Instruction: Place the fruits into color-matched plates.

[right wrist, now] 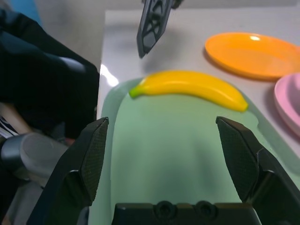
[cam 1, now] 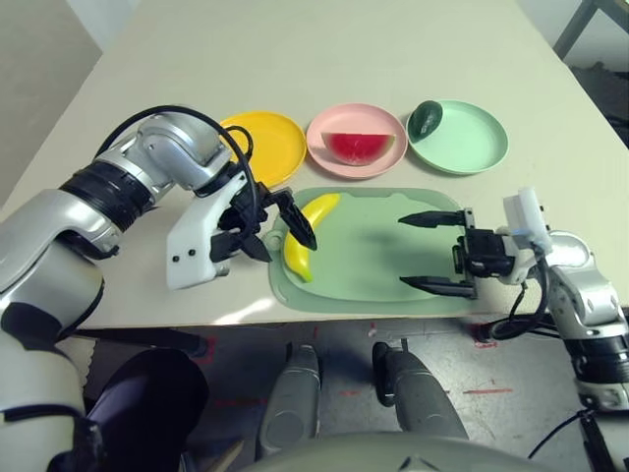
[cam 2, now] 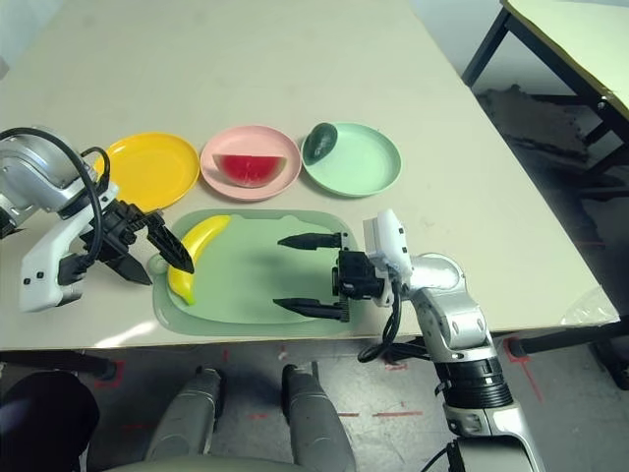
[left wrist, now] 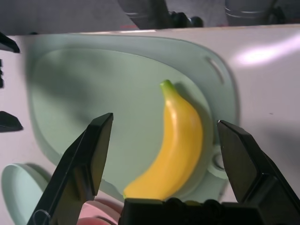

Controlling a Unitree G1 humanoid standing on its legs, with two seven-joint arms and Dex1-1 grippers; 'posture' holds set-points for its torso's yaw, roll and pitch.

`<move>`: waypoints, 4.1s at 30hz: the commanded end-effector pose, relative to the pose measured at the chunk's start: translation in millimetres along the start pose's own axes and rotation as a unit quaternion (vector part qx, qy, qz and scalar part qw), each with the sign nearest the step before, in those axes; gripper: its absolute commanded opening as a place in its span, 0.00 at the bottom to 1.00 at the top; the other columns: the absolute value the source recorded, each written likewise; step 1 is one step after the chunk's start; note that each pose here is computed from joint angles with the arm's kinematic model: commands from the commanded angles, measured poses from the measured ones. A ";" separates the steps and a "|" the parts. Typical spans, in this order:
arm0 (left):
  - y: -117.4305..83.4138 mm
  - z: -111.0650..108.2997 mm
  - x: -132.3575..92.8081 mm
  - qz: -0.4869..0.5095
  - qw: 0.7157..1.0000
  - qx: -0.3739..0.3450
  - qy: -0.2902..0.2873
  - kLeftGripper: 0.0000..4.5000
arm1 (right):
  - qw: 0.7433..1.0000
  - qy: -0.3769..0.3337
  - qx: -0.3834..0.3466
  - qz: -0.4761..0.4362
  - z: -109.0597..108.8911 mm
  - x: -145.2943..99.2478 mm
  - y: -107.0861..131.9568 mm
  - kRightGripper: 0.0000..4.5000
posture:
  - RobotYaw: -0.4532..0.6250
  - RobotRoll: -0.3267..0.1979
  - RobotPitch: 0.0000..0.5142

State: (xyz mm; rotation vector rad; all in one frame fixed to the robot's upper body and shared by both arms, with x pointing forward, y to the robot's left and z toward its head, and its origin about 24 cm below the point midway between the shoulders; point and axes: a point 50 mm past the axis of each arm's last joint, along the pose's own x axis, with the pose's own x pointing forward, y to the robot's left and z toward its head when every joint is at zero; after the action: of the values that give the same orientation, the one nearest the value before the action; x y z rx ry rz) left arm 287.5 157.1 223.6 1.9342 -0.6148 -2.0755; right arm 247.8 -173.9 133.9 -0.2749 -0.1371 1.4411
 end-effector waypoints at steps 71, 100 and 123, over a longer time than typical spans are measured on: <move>-22.7 -53.0 -107.3 0.066 0.891 -0.283 0.349 0.37 | 0.979 0.027 -0.016 -0.200 24.8 33.2 15.8 1.00 | 0.41 0.62 0.47; -86.3 -90.9 -42.1 0.222 0.762 -0.436 0.425 0.37 | 0.956 0.019 -0.005 -0.292 34.2 46.8 27.6 1.00 | 0.35 0.62 0.48; -87.4 -87.0 -35.7 0.301 0.732 -0.511 0.336 0.99 | 0.949 0.028 -0.012 -0.314 30.5 34.8 18.8 1.00 | 0.34 0.62 0.44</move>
State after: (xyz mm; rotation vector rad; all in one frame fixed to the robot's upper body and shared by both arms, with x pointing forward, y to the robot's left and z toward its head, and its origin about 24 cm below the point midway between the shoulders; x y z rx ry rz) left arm 388.8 234.9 211.9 1.3473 0.1170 -0.8102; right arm 224.7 -128.5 157.7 -0.2610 -0.1885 0.8146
